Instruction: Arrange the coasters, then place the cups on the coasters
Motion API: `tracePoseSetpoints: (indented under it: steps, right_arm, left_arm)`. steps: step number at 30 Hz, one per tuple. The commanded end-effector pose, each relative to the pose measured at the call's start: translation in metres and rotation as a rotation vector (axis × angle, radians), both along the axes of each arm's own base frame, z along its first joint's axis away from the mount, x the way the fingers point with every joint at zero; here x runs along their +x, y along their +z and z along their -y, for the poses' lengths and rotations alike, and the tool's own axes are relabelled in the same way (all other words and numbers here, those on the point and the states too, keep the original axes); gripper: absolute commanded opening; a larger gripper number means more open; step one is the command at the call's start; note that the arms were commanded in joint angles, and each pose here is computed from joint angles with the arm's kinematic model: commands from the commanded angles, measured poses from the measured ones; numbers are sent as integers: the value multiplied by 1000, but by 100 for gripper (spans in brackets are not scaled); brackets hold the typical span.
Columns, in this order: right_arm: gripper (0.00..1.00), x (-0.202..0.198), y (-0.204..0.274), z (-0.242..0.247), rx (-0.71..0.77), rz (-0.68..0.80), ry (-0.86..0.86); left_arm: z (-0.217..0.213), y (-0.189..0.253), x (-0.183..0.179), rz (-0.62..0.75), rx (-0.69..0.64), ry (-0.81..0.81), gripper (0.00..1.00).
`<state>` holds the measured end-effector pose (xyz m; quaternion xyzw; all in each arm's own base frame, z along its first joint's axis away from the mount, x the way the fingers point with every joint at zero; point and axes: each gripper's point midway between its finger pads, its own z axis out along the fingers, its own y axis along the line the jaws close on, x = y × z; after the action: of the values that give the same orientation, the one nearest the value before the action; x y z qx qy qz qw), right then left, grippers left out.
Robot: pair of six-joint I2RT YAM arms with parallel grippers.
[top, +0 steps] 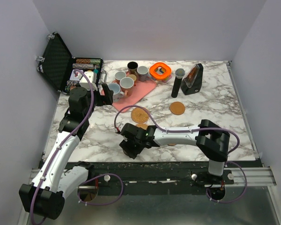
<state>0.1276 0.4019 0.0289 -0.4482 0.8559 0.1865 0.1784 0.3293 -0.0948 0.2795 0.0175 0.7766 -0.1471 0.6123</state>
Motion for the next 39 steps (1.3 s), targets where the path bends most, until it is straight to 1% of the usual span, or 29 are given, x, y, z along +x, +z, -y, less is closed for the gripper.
tracePoseSetpoints:
  steps: [1, 5, 8, 14, 21, 27, 31, 35, 39]
  right_arm:
    - [63, -22, -23, 55, -179, -75, -80]
    - [61, -12, -29, 84, -254, -12, -198]
    - [61, -7, -30, 102, -291, 28, -272]
    - [61, 5, -34, 138, -347, 55, -410]
    - [61, 26, -34, 173, -356, 65, -569]
    - [62, 43, -18, 167, -303, 102, -590]
    - [69, 44, -6, 163, -258, 104, -587]
    - [80, 41, 2, 169, -227, 118, -620]
    - [81, 38, 0, 184, -258, 118, -689]
  left_arm:
    - [-4, -3, 0, -2, -1, 26, 97]
    - [-4, -3, 0, -1, -3, 28, 97]
    - [-4, -4, 0, -2, -3, 28, 97]
    - [-3, -2, -1, 8, -5, 22, 97]
    - [-4, -3, -1, 7, -1, 24, 98]
    - [-5, -2, -1, 11, 0, 28, 97]
    - [-5, -2, -1, 11, 1, 30, 97]
    - [-5, -1, -1, 13, 0, 30, 97]
    - [-5, -1, -2, 12, -2, 29, 98]
